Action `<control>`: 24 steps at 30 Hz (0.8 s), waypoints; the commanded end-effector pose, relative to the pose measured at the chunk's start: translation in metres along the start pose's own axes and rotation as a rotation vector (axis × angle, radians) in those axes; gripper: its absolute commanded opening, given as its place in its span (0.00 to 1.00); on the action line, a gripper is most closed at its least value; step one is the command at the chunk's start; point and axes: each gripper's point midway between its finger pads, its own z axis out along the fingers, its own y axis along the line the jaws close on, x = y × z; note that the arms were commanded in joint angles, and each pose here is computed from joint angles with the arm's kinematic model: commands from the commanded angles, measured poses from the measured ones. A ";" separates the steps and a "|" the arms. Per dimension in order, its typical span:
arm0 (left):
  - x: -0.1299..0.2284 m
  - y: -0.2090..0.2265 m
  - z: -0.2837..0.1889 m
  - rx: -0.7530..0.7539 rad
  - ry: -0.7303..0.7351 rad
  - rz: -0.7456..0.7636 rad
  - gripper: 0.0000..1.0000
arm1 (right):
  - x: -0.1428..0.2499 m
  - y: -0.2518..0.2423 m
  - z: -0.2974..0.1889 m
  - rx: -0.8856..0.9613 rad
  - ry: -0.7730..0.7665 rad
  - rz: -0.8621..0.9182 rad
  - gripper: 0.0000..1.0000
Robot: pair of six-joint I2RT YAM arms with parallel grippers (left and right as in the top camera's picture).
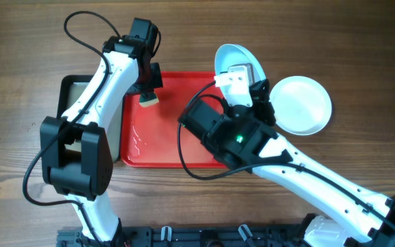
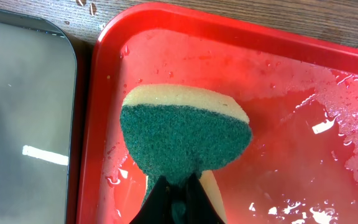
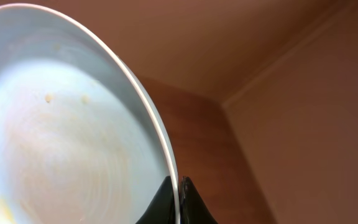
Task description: Clean dirty plates on tray and stack at the side
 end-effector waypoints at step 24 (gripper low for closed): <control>-0.010 0.096 -0.023 -0.105 0.017 -0.212 0.04 | 0.240 -0.041 0.186 -0.369 0.949 0.766 0.04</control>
